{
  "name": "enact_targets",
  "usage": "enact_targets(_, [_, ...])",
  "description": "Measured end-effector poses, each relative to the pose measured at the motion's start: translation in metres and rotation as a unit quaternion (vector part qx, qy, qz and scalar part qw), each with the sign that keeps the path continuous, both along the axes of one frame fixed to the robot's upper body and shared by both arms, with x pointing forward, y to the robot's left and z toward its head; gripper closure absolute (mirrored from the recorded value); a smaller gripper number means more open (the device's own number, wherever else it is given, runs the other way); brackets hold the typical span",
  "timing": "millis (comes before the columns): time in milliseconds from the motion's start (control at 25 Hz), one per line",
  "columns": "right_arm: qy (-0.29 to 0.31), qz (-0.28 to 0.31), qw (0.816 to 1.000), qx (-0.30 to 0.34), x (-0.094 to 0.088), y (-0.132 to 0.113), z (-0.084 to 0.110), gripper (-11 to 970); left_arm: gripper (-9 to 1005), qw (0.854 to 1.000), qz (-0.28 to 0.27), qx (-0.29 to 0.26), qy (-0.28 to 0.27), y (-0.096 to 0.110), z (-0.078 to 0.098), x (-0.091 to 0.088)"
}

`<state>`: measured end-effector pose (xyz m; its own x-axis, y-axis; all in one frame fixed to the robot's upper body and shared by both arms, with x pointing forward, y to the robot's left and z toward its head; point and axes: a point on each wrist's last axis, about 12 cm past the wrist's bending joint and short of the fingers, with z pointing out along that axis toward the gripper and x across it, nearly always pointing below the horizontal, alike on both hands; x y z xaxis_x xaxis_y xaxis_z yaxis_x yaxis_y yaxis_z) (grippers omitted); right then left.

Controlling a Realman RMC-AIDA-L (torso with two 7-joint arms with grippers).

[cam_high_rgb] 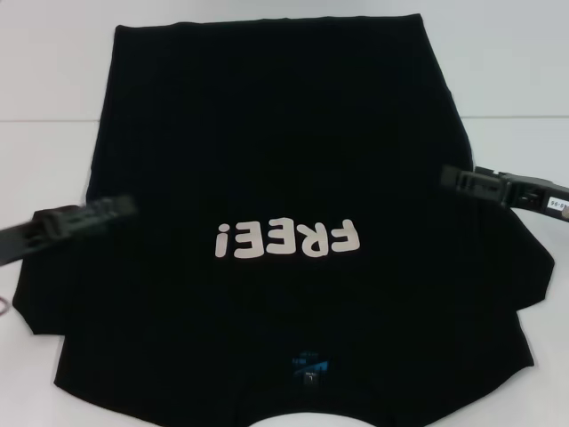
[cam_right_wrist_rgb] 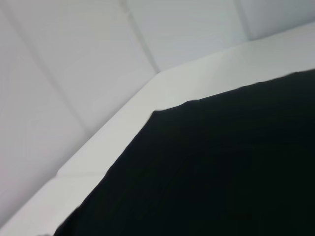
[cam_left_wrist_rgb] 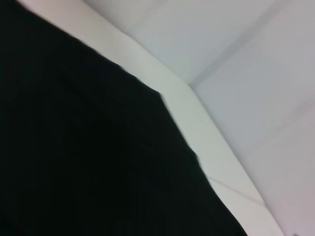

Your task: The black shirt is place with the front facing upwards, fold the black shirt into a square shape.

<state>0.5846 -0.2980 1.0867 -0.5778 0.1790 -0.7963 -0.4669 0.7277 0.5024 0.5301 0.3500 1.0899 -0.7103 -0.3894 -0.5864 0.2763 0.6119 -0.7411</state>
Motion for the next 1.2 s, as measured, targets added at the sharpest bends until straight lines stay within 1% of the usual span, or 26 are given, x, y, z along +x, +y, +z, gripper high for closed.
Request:
enact_targets(80, [0.021,-0.023,0.999,0.018,0.002,-0.002,-0.002,78,90,0.999,0.035,-0.014,0.014,0.014,-0.001,-0.006])
enact_targets(120, [0.026,-0.029,0.999,0.021,0.003,-0.002,-0.003,78,90,0.997,0.067,-0.028,0.03,0.028,-0.003,-0.012])
enact_targets(320, [0.048,-0.055,0.997,0.022,0.008,-0.001,-0.01,78,95,0.99,0.11,-0.053,0.065,0.045,-0.01,-0.023])
enact_targets(480, [0.054,-0.063,0.996,0.022,0.01,0.001,-0.012,77,99,0.984,0.138,-0.068,0.095,0.05,-0.019,-0.029])
enact_targets(640, [0.064,-0.066,0.995,0.031,0.012,0.001,-0.012,77,102,0.976,0.157,-0.079,0.127,0.053,-0.03,-0.04])
enact_targets(840, [0.065,-0.065,0.995,0.034,0.014,0.002,-0.01,77,107,0.973,0.164,-0.075,0.145,0.057,-0.036,-0.05])
enact_targets(1200, [0.065,-0.064,0.995,0.036,0.015,0.005,-0.01,77,115,0.966,0.183,-0.07,0.167,0.06,-0.043,-0.054])
